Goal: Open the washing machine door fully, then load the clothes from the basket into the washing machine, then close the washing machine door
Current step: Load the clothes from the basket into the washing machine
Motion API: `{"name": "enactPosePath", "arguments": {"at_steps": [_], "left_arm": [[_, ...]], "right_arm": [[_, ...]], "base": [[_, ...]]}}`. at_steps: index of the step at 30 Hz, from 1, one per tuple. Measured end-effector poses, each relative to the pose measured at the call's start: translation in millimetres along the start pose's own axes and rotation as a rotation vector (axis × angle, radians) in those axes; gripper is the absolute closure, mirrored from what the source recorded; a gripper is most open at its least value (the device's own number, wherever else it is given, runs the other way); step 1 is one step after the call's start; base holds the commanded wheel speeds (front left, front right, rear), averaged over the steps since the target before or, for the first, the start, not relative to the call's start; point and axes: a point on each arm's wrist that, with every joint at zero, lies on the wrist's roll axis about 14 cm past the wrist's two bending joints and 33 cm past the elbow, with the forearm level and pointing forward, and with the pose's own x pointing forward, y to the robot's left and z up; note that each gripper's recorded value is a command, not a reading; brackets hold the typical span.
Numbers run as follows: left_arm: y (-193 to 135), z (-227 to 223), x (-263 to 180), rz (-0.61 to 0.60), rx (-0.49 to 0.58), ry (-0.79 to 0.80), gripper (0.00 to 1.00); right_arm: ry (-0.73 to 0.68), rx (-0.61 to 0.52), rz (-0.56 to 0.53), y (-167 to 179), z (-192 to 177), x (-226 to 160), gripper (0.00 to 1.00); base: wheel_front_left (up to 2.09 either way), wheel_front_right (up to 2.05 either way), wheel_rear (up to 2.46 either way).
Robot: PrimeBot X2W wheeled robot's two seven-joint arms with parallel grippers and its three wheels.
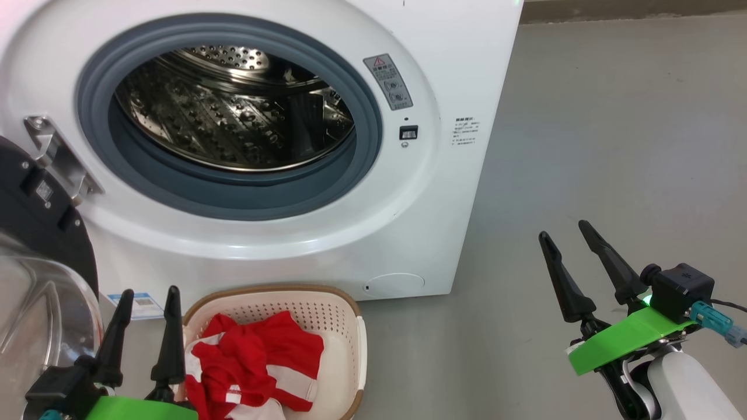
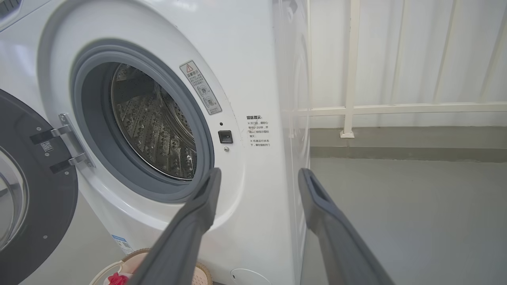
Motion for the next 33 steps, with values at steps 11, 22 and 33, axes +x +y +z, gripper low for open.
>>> {"name": "enactPosePath", "arguments": {"at_steps": [11,22,33], "left_arm": [[0.9,-0.1,-0.5,0.003,0.000,0.001,0.00],[2.4,-3.7,-0.1,0.007,-0.001,0.010,0.00],[3.6,-7.8,1.0,0.010,-0.003,0.021,0.00]], "right_arm": [[0.002,0.001,0.003,0.9,-0.8,0.8,0.00],[0.012,0.003,0.002,0.4,-4.9,1.9,0.00],[0.021,0.004,0.000,-0.8,-8.9,3.1,0.00]], "base": [[0.07,-0.07,0.00],[0.00,0.00,0.00],[0.00,0.00,0.00]]}}
